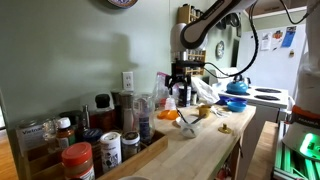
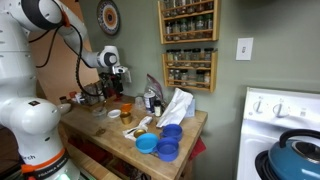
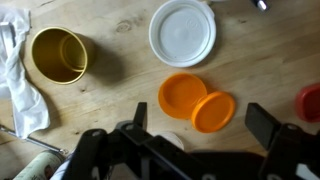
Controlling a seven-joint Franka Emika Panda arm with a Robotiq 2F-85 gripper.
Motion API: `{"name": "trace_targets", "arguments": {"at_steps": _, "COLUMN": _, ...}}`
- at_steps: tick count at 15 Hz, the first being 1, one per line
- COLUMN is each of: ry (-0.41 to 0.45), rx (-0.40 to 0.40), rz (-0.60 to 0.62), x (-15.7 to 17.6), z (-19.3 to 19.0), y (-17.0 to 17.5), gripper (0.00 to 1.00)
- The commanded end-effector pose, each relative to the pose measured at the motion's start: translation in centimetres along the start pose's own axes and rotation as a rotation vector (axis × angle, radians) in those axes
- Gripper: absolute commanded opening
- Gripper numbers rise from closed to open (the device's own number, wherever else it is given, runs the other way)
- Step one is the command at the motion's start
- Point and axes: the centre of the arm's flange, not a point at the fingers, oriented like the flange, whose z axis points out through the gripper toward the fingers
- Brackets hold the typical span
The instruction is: Put the orange lid on the yellow cup
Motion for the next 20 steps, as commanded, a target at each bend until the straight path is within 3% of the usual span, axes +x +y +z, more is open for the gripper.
{"name": "trace_targets", "arguments": {"at_steps": 1, "ry": 0.006, "rx": 0.005, "rz": 0.053, "x": 0.2, "z": 1.0, "y": -0.2, "gripper": 1.0}}
{"name": "trace_targets", "arguments": {"at_steps": 4, "ry": 0.009, "rx": 0.006, "rz": 0.12, "x": 0.5, "z": 2.4, "y": -0.4, "gripper": 1.0}}
{"name": "trace_targets", "arguments": {"at_steps": 14, "ry": 0.039, "rx": -0.013, "rz": 0.107, "x": 0.4, "z": 5.5, "y": -2.3, "gripper": 0.99}}
{"name": "trace_targets", "arguments": {"at_steps": 16, "ry": 0.068, "rx": -0.014, "rz": 0.137, "x": 0.9, "z": 6.3, "y": -2.5, "gripper": 0.91}}
{"name": "trace_targets", "arguments": {"at_steps": 17, "ry": 0.076, "rx": -0.013, "rz": 0.155, "x": 1.2, "z": 6.8, "y": -2.6, "gripper": 0.77}}
{"name": "trace_targets", "arguments": {"at_steps": 18, "ry": 0.083, "rx": -0.014, "rz": 0.17, "x": 1.6, "z": 7.3, "y": -2.8, "gripper": 0.71}}
{"name": "trace_targets", "arguments": {"at_steps": 20, "ry": 0.094, "rx": -0.019, "rz": 0.194, "x": 2.1, "z": 8.1, "y": -2.9, "gripper": 0.64}}
